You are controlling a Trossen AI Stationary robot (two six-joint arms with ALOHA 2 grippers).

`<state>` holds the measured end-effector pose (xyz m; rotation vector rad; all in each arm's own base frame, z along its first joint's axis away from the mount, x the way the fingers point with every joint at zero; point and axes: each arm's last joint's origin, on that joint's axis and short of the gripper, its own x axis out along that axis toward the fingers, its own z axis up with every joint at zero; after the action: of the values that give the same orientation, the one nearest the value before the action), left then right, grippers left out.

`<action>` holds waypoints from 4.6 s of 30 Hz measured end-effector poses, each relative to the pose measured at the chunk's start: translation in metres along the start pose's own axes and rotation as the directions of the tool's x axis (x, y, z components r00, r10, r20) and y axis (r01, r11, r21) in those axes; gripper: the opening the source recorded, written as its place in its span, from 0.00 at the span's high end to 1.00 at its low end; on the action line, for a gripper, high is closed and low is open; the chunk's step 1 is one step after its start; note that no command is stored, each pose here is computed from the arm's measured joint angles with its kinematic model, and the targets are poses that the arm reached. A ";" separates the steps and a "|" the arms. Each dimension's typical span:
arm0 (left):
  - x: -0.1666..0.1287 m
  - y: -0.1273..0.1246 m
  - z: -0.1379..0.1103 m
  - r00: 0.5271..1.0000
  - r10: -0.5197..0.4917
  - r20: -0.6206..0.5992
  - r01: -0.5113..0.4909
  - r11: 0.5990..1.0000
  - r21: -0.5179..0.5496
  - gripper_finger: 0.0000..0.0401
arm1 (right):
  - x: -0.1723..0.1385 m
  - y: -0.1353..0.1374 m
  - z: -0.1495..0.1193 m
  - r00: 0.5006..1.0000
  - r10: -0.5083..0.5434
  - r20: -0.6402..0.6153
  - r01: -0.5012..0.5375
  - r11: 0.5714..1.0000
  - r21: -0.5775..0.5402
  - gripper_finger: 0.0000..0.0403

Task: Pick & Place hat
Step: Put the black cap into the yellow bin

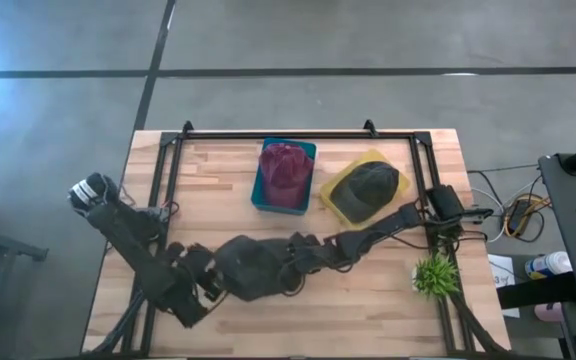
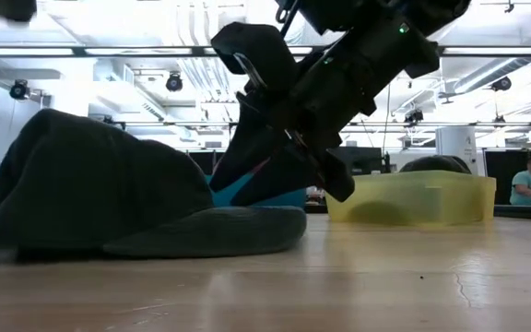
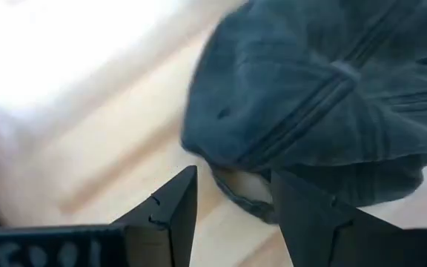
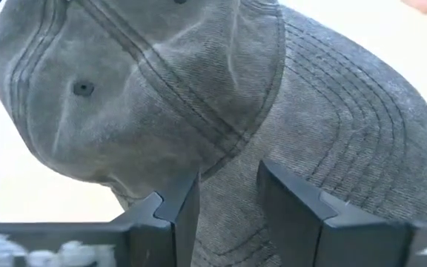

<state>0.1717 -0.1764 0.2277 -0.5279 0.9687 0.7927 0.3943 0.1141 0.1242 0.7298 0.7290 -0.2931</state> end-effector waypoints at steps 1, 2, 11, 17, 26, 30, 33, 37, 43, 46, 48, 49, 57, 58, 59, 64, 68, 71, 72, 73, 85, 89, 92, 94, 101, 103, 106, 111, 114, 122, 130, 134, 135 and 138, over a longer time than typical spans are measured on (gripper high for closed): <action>0.006 0.004 -0.001 1.000 -0.014 -0.023 0.014 0.999 -0.037 0.59 | 0.000 0.001 0.000 1.000 0.001 -0.001 -0.001 1.000 -0.001 0.65; 0.011 0.008 -0.002 0.999 -0.023 -0.046 0.020 0.998 -0.066 0.59 | -0.001 0.002 -0.001 1.000 0.000 -0.003 0.000 1.000 -0.001 0.65; 0.054 0.025 0.000 0.968 -0.244 -0.048 0.225 0.940 -0.256 0.59 | -0.017 0.012 0.006 0.999 0.000 -0.034 -0.002 0.998 -0.070 0.65; 0.097 0.019 0.014 0.863 -0.497 0.094 0.496 0.797 -0.345 0.59 | -0.008 0.009 0.000 0.997 0.015 -0.076 -0.021 0.997 -0.074 0.65; 0.087 0.007 0.050 0.523 -0.766 0.373 0.847 0.516 -0.127 0.59 | -0.006 0.012 -0.003 0.997 0.038 -0.069 -0.048 0.989 -0.140 0.65; 0.091 0.004 0.049 0.523 -0.802 0.288 0.851 0.509 -0.128 0.59 | -0.007 0.020 0.003 0.997 0.064 -0.049 -0.073 0.979 -0.192 0.65; 0.092 -0.001 0.049 0.506 -0.822 0.261 0.862 0.493 -0.120 0.59 | -0.008 0.027 0.010 0.996 0.083 -0.031 -0.088 0.966 -0.241 0.65; 0.091 -0.008 0.052 0.469 -0.850 0.241 0.882 0.467 -0.068 0.59 | -0.010 0.034 0.020 0.995 0.101 -0.007 -0.099 0.950 -0.296 0.65; 0.095 -0.003 0.045 0.534 -0.840 0.094 0.840 0.540 0.049 0.59 | -0.016 0.036 0.020 0.997 0.025 -0.070 -0.047 0.944 -0.327 0.65; 0.101 0.005 0.039 0.616 -0.787 0.023 0.785 0.616 0.073 0.59 | -0.024 0.043 0.021 0.997 0.039 -0.067 -0.060 0.933 -0.356 0.65; 0.103 0.007 0.038 0.642 -0.766 0.008 0.764 0.641 0.078 0.59 | -0.030 0.047 0.022 0.997 0.055 -0.063 -0.074 0.930 -0.359 0.65; 0.103 0.007 0.039 0.640 -0.769 0.015 0.766 0.639 0.078 0.59 | -0.032 0.049 0.021 0.996 0.060 -0.062 -0.078 0.929 -0.361 0.65; 0.109 -0.001 0.046 0.636 -0.770 0.053 0.755 0.635 0.163 0.59 | -0.034 0.048 0.023 0.997 0.059 -0.054 -0.074 0.930 -0.361 0.65; 0.112 -0.001 0.046 0.641 -0.766 0.050 0.752 0.639 0.161 0.59 | -0.034 0.049 0.023 0.997 0.060 -0.053 -0.075 0.930 -0.361 0.66; 0.114 -0.002 0.046 0.638 -0.768 0.051 0.755 0.638 0.153 0.59 | -0.034 0.049 0.023 0.997 0.062 -0.052 -0.077 0.929 -0.361 0.65; 0.099 -0.022 0.062 0.398 -0.901 0.175 0.891 0.425 0.159 0.59 | -0.035 0.055 0.026 0.996 0.085 -0.039 -0.094 0.930 -0.356 0.65; 0.093 -0.031 0.075 0.307 -0.926 0.221 0.918 0.350 0.189 0.59 | -0.041 0.062 0.032 0.993 0.113 -0.034 -0.117 0.925 -0.361 0.65; 0.087 -0.035 0.084 0.253 -0.945 0.210 0.935 0.294 0.197 0.59 | -0.054 0.071 0.040 0.991 0.133 -0.033 -0.135 0.910 -0.392 0.66; 0.084 -0.037 0.086 0.232 -0.950 0.208 0.941 0.274 0.201 0.59 | -0.061 0.075 0.043 0.990 0.138 -0.031 -0.139 0.906 -0.400 0.65; 0.081 -0.039 0.088 0.215 -0.953 0.211 0.945 0.258 0.201 0.59 | -0.067 0.078 0.046 0.989 0.144 -0.028 -0.143 0.904 -0.403 0.65; 0.047 -0.051 0.118 0.454 -0.886 0.091 0.817 0.455 0.355 0.59 | -0.148 0.075 0.040 0.991 -0.065 -0.115 0.004 0.886 -0.464 0.65; 0.055 -0.074 0.122 0.437 -0.895 0.093 0.813 0.437 0.385 0.59 | -0.157 0.064 0.023 0.959 -0.199 -0.201 0.088 0.886 -0.456 0.65; 0.071 -0.094 0.120 0.403 -0.909 0.103 0.826 0.410 0.387 0.59 | -0.160 0.061 0.007 0.937 -0.259 -0.236 0.130 0.882 -0.453 0.65; 0.076 -0.109 0.122 0.341 -0.932 0.125 0.849 0.363 0.384 0.59 | -0.164 0.064 -0.002 0.935 -0.259 -0.243 0.130 0.887 -0.444 0.65; 0.091 -0.150 0.128 0.299 -0.946 0.125 0.834 0.323 0.448 0.59 | -0.181 0.069 -0.033 0.904 -0.298 -0.305 0.161 0.901 -0.404 0.65; 0.095 -0.163 0.130 0.295 -0.946 0.131 0.827 0.322 0.461 0.59 | -0.192 0.068 -0.043 0.886 -0.330 -0.327 0.195 0.903 -0.383 0.66; 0.105 -0.186 0.134 0.305 -0.942 0.137 0.820 0.333 0.465 0.59 | -0.211 0.068 -0.058 0.866 -0.360 -0.348 0.235 0.906 -0.352 0.65; 0.129 -0.220 0.134 0.436 -0.898 0.068 0.787 0.417 0.455 0.59 | -0.229 0.071 -0.077 0.867 -0.350 -0.355 0.262 0.925 -0.274 0.66; 0.123 -0.232 0.141 0.492 -0.870 0.029 0.747 0.439 0.499 0.59 | -0.234 0.073 -0.084 0.869 -0.342 -0.359 0.275 0.935 -0.225 0.66; 0.080 -0.211 0.157 0.650 -0.754 -0.097 0.612 0.444 0.654 0.59 | -0.224 0.076 -0.096 0.887 -0.314 -0.338 0.276 0.948 -0.155 0.65; 0.083 -0.171 0.131 0.796 -0.540 -0.275 0.564 0.495 0.660 0.59 | -0.180 0.062 -0.116 0.942 -0.153 -0.299 0.138 0.988 -0.071 0.66; 0.098 -0.161 0.110 0.807 -0.499 -0.317 0.572 0.526 0.629 0.59 | -0.149 0.054 -0.123 0.954 -0.046 -0.295 0.037 0.999 -0.036 0.66; 0.102 -0.159 0.104 0.806 -0.496 -0.323 0.576 0.531 0.622 0.59 | -0.142 0.054 -0.124 0.954 -0.010 -0.298 0.003 1.000 -0.023 0.65; 0.114 -0.158 0.092 0.783 -0.539 -0.309 0.604 0.544 0.583 0.59 | -0.122 0.046 -0.128 0.948 0.021 -0.318 -0.026 1.000 -0.010 0.65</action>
<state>0.3821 -0.1677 0.1800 -0.2208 1.0003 -0.2089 0.2648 0.2358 0.1663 0.7808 1.0270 -0.1478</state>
